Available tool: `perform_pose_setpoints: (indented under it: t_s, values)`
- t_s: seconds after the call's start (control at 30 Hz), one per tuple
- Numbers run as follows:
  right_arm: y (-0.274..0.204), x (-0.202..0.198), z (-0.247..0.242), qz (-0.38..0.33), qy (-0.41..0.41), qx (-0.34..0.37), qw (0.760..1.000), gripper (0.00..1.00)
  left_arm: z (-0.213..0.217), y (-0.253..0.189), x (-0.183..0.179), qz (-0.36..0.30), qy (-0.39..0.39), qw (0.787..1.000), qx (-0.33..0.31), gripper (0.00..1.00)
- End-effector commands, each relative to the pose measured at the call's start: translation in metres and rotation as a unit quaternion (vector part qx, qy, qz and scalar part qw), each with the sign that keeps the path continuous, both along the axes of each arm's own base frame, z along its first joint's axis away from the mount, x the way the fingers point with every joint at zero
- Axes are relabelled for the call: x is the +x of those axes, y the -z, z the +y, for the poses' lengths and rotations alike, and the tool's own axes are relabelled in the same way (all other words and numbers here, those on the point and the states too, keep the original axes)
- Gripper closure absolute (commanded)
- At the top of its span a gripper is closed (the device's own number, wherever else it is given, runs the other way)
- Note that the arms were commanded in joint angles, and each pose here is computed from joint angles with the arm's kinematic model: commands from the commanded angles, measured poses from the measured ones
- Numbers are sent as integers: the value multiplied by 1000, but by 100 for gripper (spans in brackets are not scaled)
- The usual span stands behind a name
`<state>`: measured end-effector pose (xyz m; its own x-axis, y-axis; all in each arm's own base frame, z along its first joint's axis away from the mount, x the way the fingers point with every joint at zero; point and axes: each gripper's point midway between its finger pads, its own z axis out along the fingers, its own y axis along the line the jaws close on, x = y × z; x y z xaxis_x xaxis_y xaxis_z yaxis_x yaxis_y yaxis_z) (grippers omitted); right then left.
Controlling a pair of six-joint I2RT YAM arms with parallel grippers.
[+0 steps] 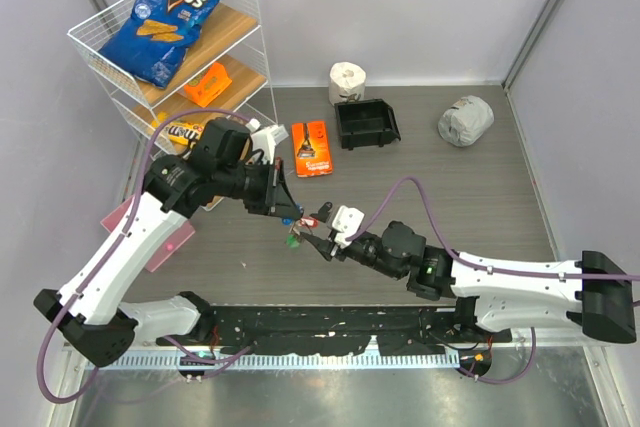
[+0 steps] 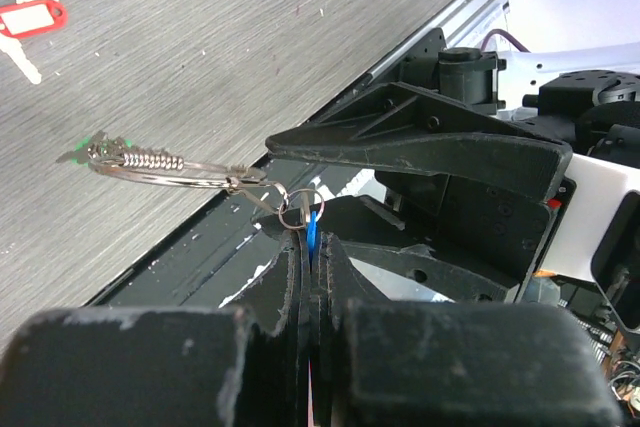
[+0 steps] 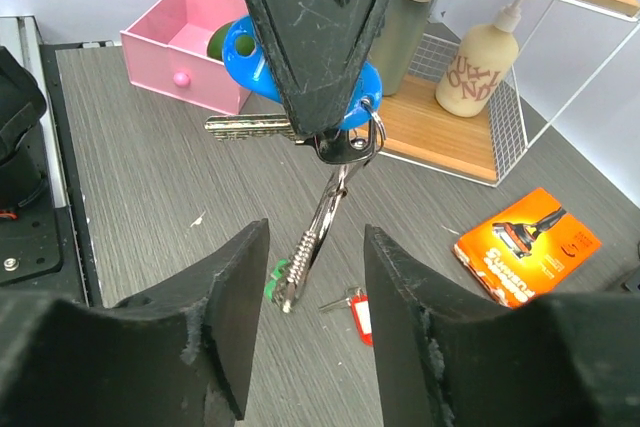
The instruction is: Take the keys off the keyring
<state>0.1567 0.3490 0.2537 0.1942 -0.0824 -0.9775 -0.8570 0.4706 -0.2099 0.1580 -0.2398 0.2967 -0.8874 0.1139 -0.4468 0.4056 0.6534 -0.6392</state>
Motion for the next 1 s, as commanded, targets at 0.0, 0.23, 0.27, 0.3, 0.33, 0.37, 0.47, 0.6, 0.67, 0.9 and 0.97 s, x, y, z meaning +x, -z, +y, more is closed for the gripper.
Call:
perform_pose_setpoints:
  t_s: [0.0, 0.23, 0.27, 0.3, 0.33, 0.37, 0.47, 0.6, 0.67, 0.9, 0.97]
  values:
    - [-42, 2, 6, -32, 1, 56, 998, 48, -4, -15, -7, -5, 7, 999, -38, 100]
    - [-42, 10, 16, -36, -4, 53, 998, 45, -7, -14, -12, 9, 16, 999, -50, 100]
    - [-41, 12, 16, -37, -5, 52, 998, 48, -8, -15, -13, 9, 21, 998, -54, 100]
    - [-39, 11, 18, -35, -14, 51, 998, 56, -9, -16, -15, 11, 24, 998, -57, 100]
    - [-41, 15, 16, -35, -14, 53, 998, 65, -8, -17, -16, 10, 26, 998, -59, 100]
    - [-39, 15, 16, -32, -27, 54, 998, 75, -9, -18, -17, 12, 28, 998, -61, 100]
    - [-41, 9, 16, -27, -65, 57, 996, 95, -10, -21, -22, 12, 42, 997, -71, 100]
    - [-36, -7, 12, -11, -124, 34, 992, 95, -7, -22, -18, -3, 51, 996, -78, 100]
    - [-35, -20, 9, 5, -163, 20, 986, 95, -7, -21, -15, -14, 54, 994, -93, 98]
    - [-40, -64, -6, 72, -262, 2, 962, 95, -10, -17, -8, -76, 89, 985, -126, 75]
    - [-43, -72, -8, 100, -280, -2, 955, 95, -9, -14, -10, -92, 105, 982, -130, 58]
